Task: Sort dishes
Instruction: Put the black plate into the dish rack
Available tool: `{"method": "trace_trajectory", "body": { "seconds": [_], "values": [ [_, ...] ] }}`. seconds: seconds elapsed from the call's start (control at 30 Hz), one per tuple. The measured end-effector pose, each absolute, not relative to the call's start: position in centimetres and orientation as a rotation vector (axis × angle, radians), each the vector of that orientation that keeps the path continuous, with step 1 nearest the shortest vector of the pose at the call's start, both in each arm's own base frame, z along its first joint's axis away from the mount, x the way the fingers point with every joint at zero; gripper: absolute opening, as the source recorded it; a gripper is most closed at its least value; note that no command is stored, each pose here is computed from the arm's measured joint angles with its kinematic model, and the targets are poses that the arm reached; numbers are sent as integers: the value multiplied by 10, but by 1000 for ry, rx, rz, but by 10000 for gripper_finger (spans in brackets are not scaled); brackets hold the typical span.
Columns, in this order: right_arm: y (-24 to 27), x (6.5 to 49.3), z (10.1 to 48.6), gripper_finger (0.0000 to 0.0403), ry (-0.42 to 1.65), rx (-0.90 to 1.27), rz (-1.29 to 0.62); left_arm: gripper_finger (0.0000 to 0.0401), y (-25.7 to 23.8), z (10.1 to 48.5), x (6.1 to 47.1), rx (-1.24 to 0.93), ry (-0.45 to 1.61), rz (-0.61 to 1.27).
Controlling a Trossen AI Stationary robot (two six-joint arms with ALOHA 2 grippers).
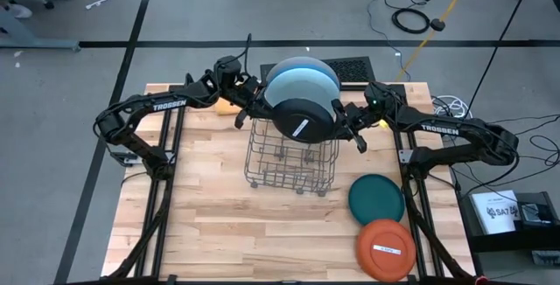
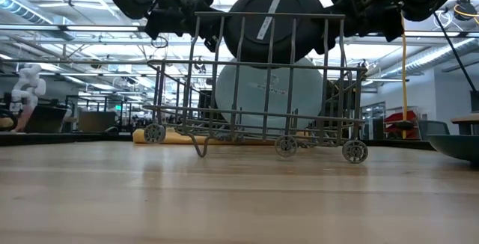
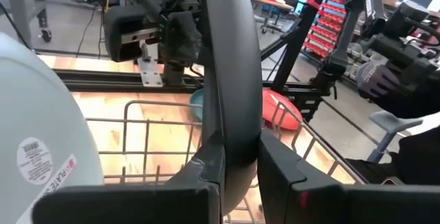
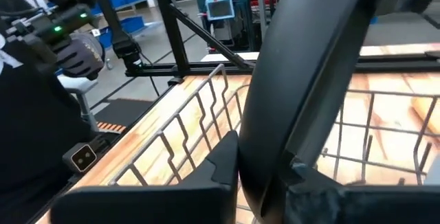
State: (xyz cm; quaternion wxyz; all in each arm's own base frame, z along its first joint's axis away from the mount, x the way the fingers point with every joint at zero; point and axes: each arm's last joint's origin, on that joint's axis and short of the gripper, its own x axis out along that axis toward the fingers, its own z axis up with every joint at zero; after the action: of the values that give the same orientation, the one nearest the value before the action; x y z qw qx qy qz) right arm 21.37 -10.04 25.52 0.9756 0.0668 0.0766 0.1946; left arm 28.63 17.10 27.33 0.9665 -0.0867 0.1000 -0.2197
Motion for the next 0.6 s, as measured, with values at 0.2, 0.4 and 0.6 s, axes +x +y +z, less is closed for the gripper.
{"method": "trace_trajectory", "body": {
  "seconds": [0.2,0.4,0.6],
  "values": [
    [-106,216,259,82,138,163,221,25,169,270,290,-174,219,-414],
    [-106,217,263,163,101,145,217,16,162,269,293,-159,227,-440],
    [-105,217,263,206,110,166,224,13,164,269,291,-165,232,-430]
  ]
}}
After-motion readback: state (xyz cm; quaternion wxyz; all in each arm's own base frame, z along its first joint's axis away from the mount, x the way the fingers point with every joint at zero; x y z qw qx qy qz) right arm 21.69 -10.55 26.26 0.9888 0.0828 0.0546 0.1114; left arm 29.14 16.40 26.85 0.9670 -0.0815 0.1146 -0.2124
